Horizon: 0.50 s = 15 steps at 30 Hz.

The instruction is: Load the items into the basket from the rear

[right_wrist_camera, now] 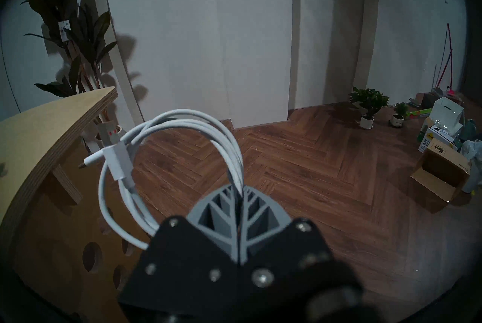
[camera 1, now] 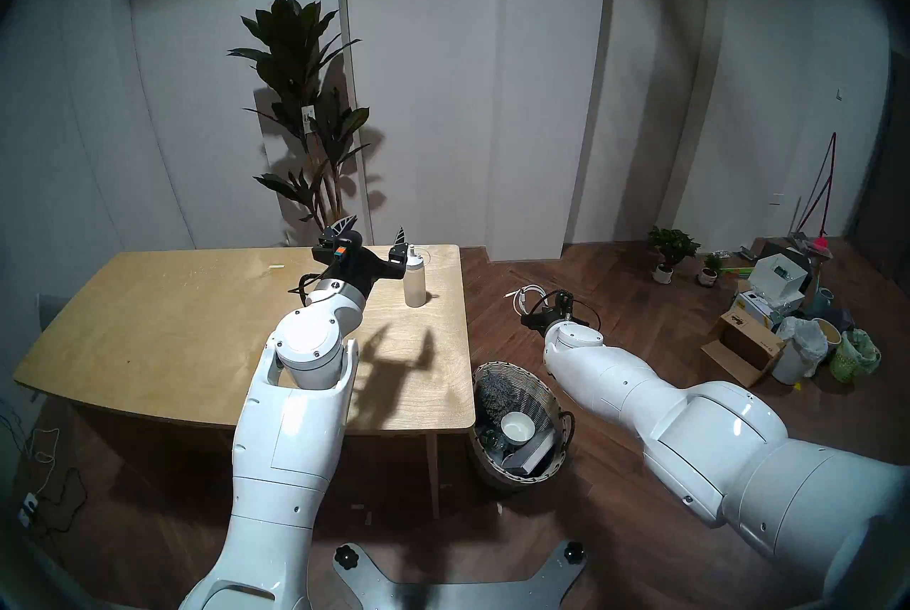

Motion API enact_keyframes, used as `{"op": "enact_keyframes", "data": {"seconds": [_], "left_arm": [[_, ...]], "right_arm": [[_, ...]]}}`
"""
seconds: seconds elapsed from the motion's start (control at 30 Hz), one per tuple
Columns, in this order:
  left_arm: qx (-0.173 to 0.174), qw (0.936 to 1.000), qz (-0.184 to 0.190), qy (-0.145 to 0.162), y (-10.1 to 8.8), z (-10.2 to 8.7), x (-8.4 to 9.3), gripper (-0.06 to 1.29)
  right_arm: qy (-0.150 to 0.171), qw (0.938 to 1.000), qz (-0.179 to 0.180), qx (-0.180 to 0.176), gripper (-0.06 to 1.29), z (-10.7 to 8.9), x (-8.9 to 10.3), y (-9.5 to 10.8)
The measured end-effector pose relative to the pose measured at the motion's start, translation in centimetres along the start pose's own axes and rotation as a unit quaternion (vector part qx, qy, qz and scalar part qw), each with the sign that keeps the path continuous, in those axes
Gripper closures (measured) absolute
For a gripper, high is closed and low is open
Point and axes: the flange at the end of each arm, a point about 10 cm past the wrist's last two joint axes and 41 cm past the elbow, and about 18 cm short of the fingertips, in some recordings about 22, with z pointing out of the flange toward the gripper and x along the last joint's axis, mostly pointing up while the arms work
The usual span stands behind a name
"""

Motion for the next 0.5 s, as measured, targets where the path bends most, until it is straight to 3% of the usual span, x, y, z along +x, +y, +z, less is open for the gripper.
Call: {"op": "enact_keyframes", "data": {"seconds": [0.5], "left_arm": [[0.011, 0.9999, 0.008, -0.003, -0.9, -0.1, -0.2, -0.01]], "right_arm": [[-0.008, 0.9998, -0.002, -0.02, 1.26, 0.1, -1.1, 0.1]]}}
